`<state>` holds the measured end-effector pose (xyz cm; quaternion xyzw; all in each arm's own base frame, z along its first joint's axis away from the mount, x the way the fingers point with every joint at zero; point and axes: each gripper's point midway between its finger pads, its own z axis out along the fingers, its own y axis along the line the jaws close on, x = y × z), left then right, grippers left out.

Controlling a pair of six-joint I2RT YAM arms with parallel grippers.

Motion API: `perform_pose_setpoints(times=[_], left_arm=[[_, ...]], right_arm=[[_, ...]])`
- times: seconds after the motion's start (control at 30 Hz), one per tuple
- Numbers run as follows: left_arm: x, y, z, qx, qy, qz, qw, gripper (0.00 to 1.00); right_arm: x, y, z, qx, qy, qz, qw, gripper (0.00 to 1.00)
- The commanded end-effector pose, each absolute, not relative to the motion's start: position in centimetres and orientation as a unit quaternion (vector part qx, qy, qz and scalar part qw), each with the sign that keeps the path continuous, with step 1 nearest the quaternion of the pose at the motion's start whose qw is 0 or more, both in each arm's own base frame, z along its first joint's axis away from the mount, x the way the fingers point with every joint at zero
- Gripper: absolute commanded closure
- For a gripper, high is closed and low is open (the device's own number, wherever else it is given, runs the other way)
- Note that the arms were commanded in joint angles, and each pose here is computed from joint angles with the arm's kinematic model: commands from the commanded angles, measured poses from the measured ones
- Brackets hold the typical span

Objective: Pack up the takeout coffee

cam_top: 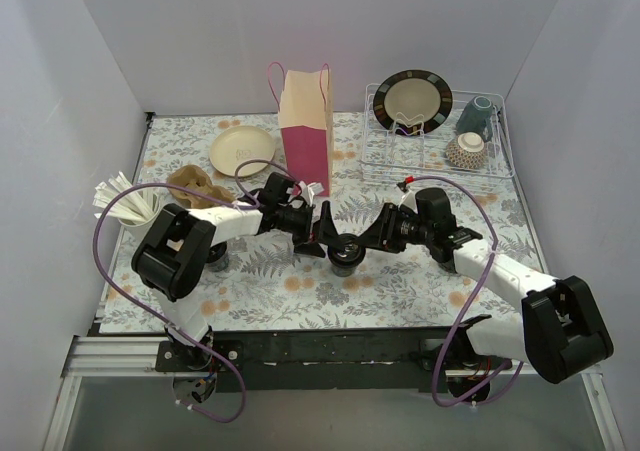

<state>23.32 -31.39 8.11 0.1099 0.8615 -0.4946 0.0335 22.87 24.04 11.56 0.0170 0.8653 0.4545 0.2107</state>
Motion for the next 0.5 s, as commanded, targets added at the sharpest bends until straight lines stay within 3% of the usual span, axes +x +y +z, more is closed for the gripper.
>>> perform_pose_setpoints(times=[0.0,0.47], left_arm=[[23.1,-30.8,8.6,0.103,0.866,-0.486,0.051,0.02],[22.8,-30.7,10.0,0.064,0.863,-0.497,0.066,0.04]], right_arm=[[23.0,23.2,10.4,0.050,0.874,0.432,0.217,0.75],[23.7,23.3,12.1,0.098,0.862,0.437,0.238,0.76]])
